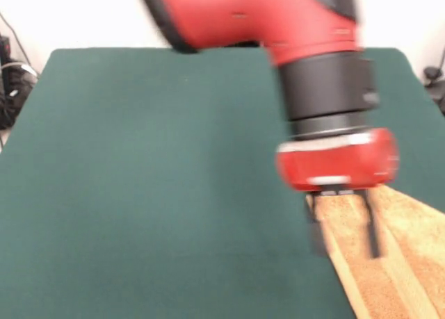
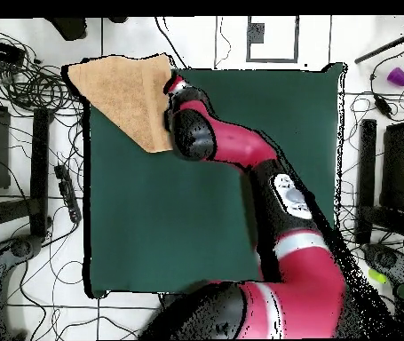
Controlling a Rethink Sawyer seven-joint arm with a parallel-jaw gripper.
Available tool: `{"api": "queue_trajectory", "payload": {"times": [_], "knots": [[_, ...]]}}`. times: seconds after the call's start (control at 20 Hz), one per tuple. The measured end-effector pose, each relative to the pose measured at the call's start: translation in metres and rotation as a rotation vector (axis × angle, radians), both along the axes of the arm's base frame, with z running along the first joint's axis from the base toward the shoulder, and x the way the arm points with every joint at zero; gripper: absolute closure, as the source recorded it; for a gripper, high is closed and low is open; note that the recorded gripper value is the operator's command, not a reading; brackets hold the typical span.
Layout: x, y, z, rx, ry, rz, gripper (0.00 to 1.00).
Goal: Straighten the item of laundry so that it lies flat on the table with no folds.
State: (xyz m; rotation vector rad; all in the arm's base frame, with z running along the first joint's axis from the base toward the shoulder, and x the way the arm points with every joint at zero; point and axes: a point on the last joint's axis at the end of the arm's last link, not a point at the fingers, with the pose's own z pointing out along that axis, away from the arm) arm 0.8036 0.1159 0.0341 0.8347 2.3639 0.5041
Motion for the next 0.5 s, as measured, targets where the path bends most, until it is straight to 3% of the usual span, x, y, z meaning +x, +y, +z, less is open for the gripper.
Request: {"api": "queue_trajectory", "payload": {"times": [0.1,0.15,0.35,0.5], "knots": [[-0.008,0.032,-0.002,-0.024,-0.002,0.033,0.0],[-0.016,0.064,-0.004,-0.044,-0.014,0.065,0.0],[-0.022,0.089,-0.004,-0.062,-0.041,0.093,0.0],[-0.022,0.085,-0.004,-0.065,-0.062,0.093,0.0]]}}
